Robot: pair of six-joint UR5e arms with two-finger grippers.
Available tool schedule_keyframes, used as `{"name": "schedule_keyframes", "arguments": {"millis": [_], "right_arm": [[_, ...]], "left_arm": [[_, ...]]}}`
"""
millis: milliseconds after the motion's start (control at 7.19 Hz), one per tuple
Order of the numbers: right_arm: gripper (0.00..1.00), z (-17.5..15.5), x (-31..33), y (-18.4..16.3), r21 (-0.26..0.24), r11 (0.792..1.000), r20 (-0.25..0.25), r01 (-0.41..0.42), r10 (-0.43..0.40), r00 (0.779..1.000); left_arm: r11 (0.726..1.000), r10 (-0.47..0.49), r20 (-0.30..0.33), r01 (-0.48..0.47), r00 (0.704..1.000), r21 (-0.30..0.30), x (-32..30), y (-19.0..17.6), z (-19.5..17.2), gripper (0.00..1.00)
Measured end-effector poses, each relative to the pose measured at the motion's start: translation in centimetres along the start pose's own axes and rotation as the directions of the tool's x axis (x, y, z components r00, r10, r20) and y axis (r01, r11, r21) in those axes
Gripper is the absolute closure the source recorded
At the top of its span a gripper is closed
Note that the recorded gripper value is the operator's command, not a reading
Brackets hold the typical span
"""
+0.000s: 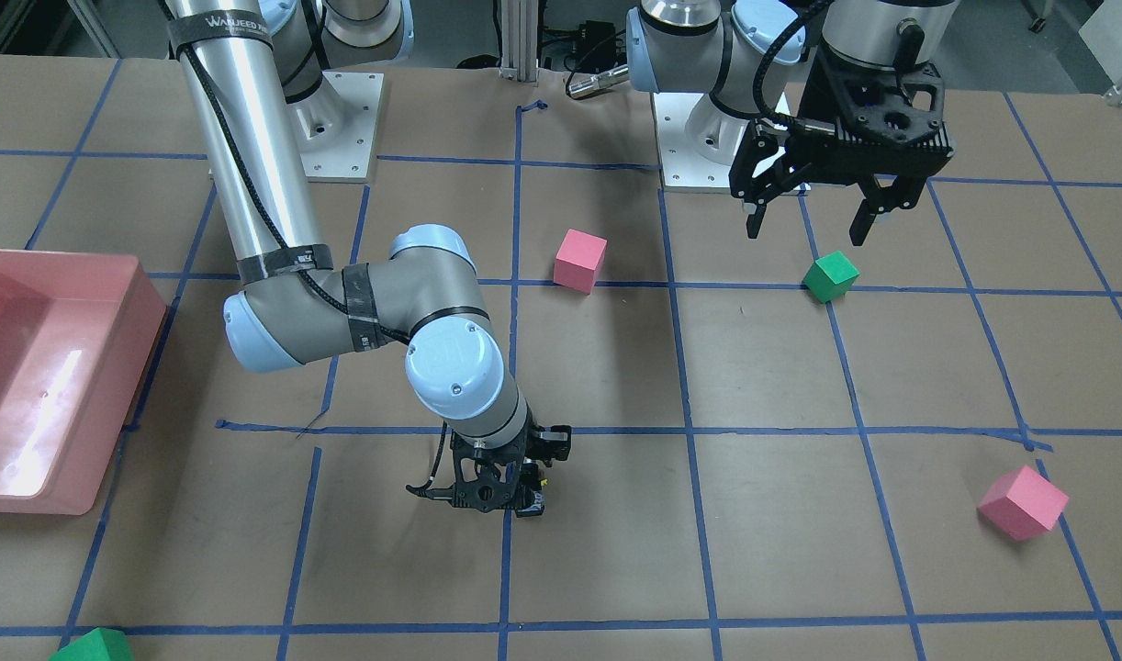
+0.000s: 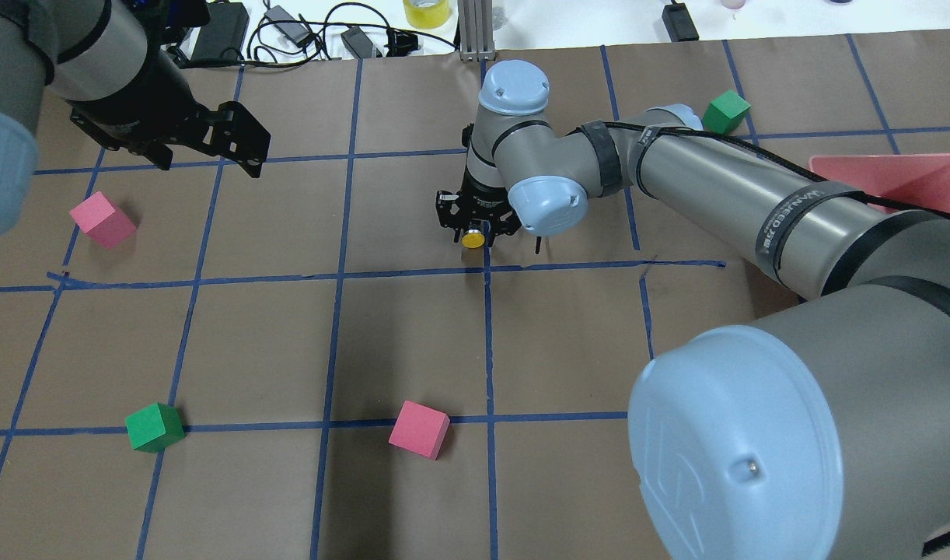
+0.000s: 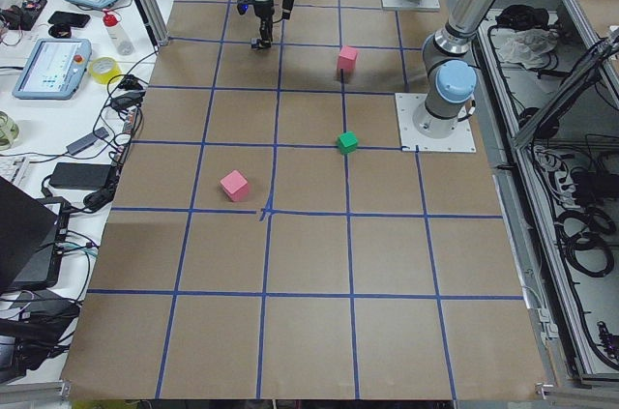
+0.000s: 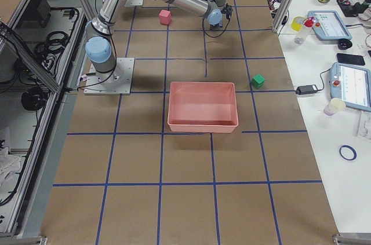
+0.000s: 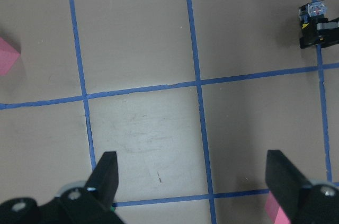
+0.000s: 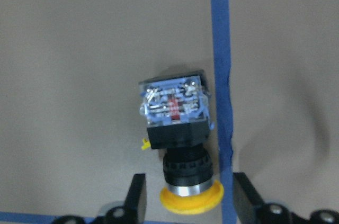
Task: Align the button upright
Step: 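Set the button down on its side and open the right gripper, then move the left gripper toward the button while the right gripper withdraws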
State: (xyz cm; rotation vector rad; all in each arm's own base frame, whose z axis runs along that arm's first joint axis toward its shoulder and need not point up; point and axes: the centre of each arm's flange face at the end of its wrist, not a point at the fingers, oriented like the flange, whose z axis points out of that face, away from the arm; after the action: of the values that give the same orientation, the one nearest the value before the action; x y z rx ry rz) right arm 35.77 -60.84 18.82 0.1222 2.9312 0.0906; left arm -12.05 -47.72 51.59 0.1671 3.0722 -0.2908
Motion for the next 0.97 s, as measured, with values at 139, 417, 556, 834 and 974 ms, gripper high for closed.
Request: {"name": "schedule_keyframes", "arguments": {"millis": [139, 417, 556, 834, 974], "right_arm": [[0.00, -0.6, -0.4, 0.2, 0.007, 1.000, 0.005, -0.013, 0.013, 1.000], [0.00, -4.5, -0.1, 0.9, 0.061, 0.998, -0.026, 0.013, -0.011, 1.000], [0.00, -6.8, 1.6, 0.9, 0.091, 0.995, -0.100, 0.037, -0.028, 0.995], [0.00, -14.1, 8.4, 1.4, 0.077, 0.995, -0.197, 0.060, -0.044, 0.980], [0.00, -18.7, 12.5, 2.2, 0.057, 0.997, -0.208, 0.052, -0.039, 0.977]], "left_arm": [[1.000, -0.001, -0.003, 0.001, 1.000, -0.005, 0.0, -0.2, 0.2, 0.00], [0.999, -0.003, -0.010, 0.002, 1.000, -0.032, 0.3, -0.8, 2.0, 0.00], [0.998, -0.032, -0.011, 0.031, 0.999, -0.048, 0.8, -0.6, 2.9, 0.00], [0.977, -0.201, -0.011, 0.200, 0.979, -0.078, 4.2, 0.5, 5.2, 0.00], [0.973, -0.224, -0.018, 0.223, 0.974, -0.054, 7.1, 0.8, 6.7, 0.00]]}}
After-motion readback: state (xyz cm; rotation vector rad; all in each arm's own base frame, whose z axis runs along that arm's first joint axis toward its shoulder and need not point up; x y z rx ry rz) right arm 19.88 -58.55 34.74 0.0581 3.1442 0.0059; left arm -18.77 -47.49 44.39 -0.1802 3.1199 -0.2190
